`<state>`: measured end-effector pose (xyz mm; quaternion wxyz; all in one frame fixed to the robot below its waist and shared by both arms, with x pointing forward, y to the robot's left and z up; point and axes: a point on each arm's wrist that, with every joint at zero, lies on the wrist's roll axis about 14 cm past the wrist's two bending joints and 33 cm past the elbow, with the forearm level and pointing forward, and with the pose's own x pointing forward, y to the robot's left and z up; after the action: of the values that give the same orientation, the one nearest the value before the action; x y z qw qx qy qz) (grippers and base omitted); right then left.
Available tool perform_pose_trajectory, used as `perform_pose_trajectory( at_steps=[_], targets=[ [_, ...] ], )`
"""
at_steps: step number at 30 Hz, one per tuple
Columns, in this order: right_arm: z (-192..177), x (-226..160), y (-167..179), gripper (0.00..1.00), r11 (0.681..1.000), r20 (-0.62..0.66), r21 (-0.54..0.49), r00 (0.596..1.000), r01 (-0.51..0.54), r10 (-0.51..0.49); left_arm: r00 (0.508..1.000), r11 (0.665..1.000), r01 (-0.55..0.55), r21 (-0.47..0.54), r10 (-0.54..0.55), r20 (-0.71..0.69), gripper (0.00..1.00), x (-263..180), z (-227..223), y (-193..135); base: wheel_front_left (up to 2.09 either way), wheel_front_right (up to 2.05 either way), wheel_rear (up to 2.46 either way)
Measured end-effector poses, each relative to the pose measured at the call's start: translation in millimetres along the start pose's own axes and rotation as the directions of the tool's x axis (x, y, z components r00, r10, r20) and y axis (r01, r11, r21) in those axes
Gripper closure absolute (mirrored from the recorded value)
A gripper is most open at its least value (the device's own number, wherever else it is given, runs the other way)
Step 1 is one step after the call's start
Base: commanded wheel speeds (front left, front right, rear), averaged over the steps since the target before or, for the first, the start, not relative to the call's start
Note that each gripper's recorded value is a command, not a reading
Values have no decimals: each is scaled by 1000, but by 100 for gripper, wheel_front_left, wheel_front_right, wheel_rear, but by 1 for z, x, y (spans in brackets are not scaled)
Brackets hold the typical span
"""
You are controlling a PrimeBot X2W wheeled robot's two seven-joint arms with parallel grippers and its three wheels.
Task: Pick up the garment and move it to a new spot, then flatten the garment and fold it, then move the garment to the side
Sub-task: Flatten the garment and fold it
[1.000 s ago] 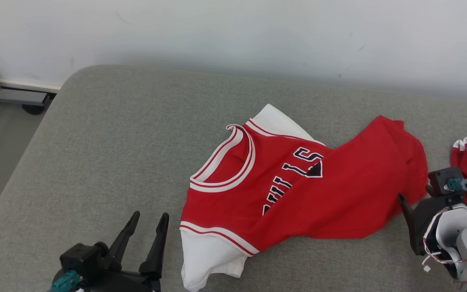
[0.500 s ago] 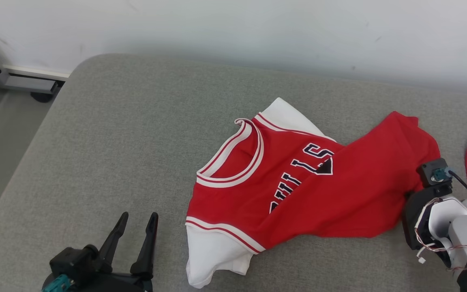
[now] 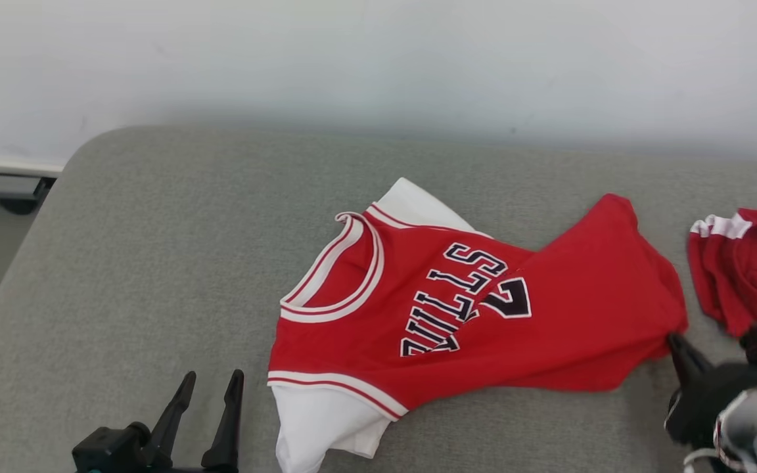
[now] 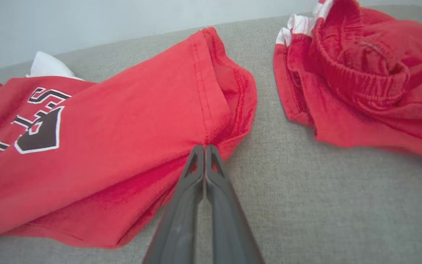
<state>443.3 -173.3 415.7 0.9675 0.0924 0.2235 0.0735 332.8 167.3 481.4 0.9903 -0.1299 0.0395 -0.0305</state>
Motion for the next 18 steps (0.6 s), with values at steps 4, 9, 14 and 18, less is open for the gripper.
perform_pose_trajectory(
  at_steps=[4,9,14,18],
  targets=[
    [-22,-30,-8,100,989,35,143,999,22,-28,1000,1000,30,4,-30,11,0,4,3,-9,0,0,0],
    [-35,-59,-10,100,966,81,258,995,29,-51,998,998,62,-2,-62,-9,0,2,-3,-20,0,0,0],
    [-33,-70,-14,100,969,98,244,994,26,-51,997,997,77,-1,-77,-24,0,5,-6,-24,0,0,0],
    [-31,-74,-21,100,988,85,151,995,30,-43,994,995,96,-5,-96,-46,0,7,-11,-32,0,0,0]
  ],
)
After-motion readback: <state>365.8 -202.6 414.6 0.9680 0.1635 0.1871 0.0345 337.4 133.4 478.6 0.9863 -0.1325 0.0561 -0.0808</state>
